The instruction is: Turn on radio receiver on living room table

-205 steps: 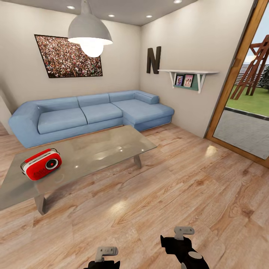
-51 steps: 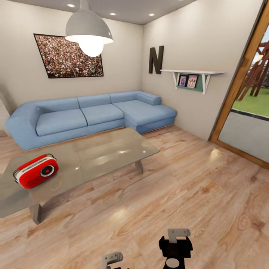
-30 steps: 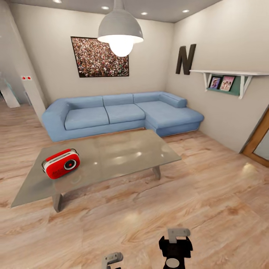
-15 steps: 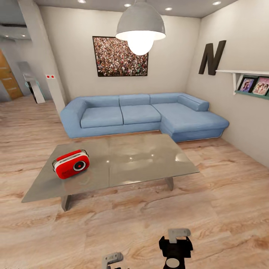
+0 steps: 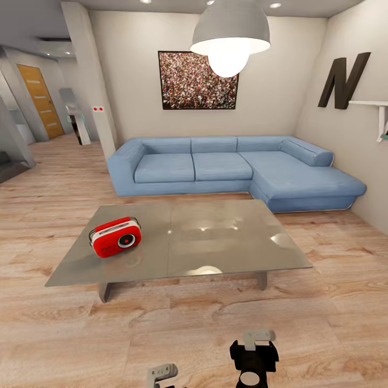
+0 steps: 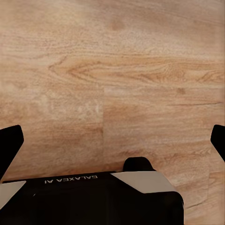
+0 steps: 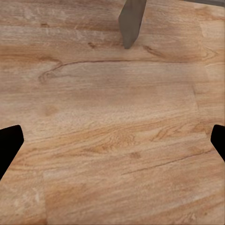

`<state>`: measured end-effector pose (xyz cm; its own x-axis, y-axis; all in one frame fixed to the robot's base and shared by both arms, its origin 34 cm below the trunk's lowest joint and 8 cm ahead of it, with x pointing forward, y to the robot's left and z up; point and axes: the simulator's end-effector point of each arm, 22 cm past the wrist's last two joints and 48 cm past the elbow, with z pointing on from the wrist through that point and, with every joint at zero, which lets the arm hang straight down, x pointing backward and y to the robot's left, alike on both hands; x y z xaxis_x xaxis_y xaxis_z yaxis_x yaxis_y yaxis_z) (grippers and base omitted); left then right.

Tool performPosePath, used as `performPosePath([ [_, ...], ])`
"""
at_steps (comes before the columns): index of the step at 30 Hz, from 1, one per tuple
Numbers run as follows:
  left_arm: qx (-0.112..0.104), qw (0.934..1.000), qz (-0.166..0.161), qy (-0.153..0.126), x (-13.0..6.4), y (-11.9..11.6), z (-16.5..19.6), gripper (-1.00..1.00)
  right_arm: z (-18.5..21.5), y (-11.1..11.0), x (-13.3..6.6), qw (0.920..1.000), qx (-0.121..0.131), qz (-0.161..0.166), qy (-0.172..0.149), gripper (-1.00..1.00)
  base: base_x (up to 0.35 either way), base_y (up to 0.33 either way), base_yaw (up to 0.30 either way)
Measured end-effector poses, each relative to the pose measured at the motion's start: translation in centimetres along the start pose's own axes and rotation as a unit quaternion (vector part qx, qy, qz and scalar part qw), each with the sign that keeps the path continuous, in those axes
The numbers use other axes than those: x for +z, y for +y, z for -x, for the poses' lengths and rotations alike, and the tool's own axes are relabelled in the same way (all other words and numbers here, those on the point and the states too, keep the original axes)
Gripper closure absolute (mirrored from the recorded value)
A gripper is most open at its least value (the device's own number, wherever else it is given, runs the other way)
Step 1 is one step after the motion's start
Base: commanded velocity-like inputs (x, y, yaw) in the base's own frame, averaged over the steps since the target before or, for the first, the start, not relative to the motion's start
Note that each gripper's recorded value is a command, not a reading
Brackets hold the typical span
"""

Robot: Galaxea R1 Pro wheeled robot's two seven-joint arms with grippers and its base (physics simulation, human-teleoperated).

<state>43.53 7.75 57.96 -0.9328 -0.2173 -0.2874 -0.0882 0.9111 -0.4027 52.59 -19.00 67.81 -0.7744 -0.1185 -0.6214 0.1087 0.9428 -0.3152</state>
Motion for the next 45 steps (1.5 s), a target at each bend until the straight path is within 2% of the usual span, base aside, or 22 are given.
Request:
performPosePath([
  [11, 0.0, 1.0, 0.0, 0.0, 0.0, 0.01, 0.01, -1.0, -0.05, -0.04, 0.01, 1.0, 0.001, -0.001, 0.001, -1.0, 0.021, -0.002, 0.214],
  [29, 0.001, 1.0, 0.0, 0.0, 0.01, 0.01, -0.03, -1.0, -0.06, -0.09, 0.03, 1.0, 0.002, -0.001, 0.001, -1.0, 0.286, -0.063, 0.297],
  [45, 0.0, 1.0, 0.0, 0.0, 0.0, 0.02, 0.01, -1.0, -0.12, -0.08, 0.04, 1.0, 0.004, -0.001, 0.003, -1.0, 0.017, -0.011, 0.168],
])
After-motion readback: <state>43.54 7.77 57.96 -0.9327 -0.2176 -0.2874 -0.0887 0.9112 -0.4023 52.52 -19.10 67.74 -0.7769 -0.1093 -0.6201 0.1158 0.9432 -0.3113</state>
